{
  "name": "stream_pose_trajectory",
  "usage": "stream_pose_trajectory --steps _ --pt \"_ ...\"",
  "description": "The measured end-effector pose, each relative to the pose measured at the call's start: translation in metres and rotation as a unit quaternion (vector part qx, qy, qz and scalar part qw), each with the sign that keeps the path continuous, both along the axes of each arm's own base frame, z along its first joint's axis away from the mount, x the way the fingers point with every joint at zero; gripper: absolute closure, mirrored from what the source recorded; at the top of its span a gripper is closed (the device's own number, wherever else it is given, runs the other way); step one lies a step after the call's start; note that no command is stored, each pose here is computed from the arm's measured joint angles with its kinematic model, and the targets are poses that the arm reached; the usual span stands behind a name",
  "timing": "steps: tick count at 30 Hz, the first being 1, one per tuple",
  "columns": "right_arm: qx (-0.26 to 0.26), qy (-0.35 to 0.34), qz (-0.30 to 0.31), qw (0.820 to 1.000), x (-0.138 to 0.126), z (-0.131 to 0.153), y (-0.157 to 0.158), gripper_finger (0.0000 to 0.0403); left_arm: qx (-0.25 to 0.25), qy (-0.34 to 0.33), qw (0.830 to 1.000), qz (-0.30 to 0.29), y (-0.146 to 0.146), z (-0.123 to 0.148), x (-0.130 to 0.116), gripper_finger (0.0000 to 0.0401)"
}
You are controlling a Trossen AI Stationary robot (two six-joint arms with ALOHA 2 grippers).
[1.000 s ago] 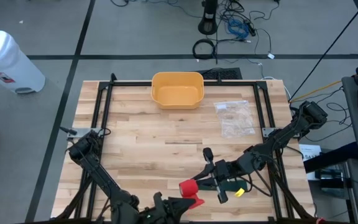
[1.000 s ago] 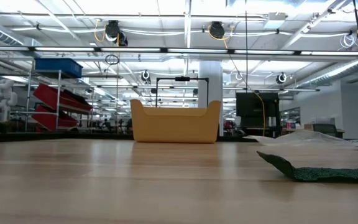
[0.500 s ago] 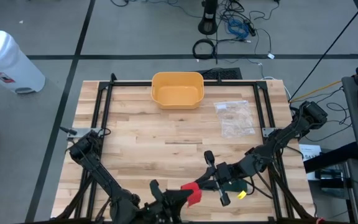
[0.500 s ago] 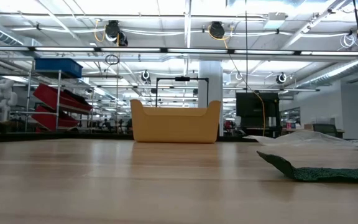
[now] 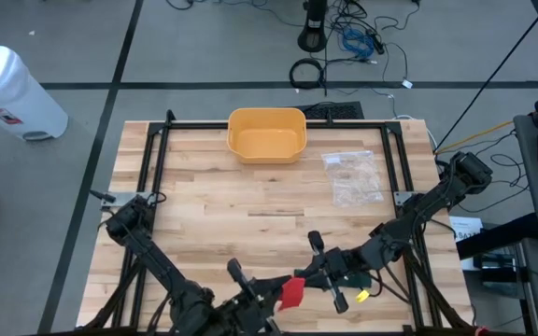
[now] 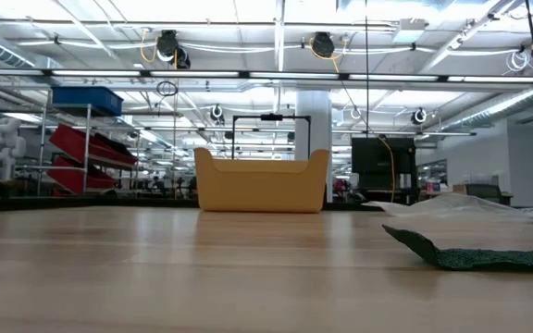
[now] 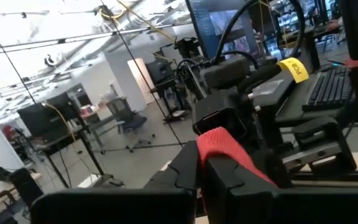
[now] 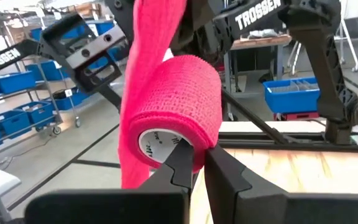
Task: Roll bandage
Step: Roll the red bandage
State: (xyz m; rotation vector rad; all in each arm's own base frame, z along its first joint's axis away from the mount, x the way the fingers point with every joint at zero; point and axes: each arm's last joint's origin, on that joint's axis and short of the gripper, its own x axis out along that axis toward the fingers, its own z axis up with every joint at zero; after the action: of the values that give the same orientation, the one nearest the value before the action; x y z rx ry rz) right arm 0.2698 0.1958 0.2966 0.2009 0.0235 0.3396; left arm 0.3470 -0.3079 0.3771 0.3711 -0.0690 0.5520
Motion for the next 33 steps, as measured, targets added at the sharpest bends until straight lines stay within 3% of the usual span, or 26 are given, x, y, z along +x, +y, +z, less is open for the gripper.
stream_pose_trajectory --steps 7,11,15,22,33 --pt "-0.01 -0.011 0.015 1.0 -0.004 0.001 0.006 0.0385 -0.029 0.013 0.999 0.023 -0.009 -0.002 -0.012 0.0305" --pt "-0.01 -0.01 0.014 1.0 -0.004 0.001 0.006 0.0385 -0.055 0.001 0.998 0.021 -0.011 -0.002 -0.014 0.028" --pt "-0.017 0.0 0.015 1.0 -0.004 -0.001 0.006 0.0385 -0.091 -0.016 0.995 0.027 -0.01 -0.002 -0.014 0.0275" --pt "-0.019 0.024 0.016 0.999 -0.004 -0.006 0.006 0.0385 -0.103 -0.026 0.994 0.003 -0.013 -0.005 -0.012 0.0275" --pt "-0.017 0.024 0.031 0.999 -0.011 -0.007 0.015 0.0385 -0.124 -0.034 0.991 0.035 0.001 -0.006 0.001 0.0275"
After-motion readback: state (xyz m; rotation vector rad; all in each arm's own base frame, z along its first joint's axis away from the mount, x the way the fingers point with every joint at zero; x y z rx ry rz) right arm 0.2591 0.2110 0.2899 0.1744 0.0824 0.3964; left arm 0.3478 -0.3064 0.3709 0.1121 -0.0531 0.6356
